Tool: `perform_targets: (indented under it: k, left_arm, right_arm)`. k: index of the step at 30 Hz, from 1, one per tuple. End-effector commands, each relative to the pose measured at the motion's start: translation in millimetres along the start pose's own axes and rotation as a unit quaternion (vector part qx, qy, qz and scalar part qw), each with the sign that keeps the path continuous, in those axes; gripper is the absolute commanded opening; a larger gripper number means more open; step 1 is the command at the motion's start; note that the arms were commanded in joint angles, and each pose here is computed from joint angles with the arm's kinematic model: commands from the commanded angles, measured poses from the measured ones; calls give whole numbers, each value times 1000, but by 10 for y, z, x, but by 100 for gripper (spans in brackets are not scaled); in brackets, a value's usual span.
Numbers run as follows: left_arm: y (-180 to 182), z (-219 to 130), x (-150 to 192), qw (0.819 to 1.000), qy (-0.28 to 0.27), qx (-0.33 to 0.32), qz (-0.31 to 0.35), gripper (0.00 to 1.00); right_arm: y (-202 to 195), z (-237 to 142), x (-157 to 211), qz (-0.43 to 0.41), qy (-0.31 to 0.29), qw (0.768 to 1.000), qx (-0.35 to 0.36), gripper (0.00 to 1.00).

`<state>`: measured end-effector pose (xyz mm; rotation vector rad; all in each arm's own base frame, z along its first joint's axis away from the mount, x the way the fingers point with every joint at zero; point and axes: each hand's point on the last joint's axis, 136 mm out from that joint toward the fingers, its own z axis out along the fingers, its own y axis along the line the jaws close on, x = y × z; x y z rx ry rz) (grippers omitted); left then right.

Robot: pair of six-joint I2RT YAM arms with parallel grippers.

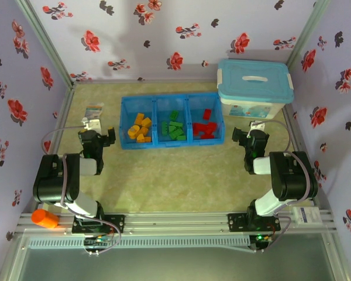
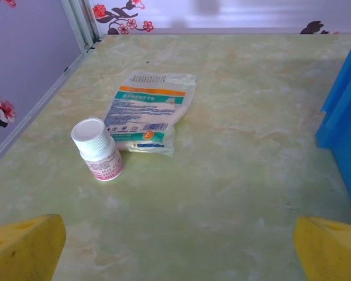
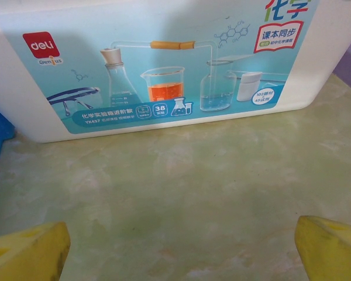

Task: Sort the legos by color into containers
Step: Reset both arms

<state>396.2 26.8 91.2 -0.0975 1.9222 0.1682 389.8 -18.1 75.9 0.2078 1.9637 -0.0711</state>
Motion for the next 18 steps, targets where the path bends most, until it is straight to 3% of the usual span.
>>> perform_targets:
  k: [1, 18]
  left_arm:
    - [-16, -12, -41, 1000, -6, 6, -4, 100]
    - [-14, -8, -37, 1000, -4, 9, -6, 100]
  right_arm:
    - [9, 14, -114, -3, -14, 1000, -5, 99]
    - [12, 15, -123, -3, -15, 1000, -5, 99]
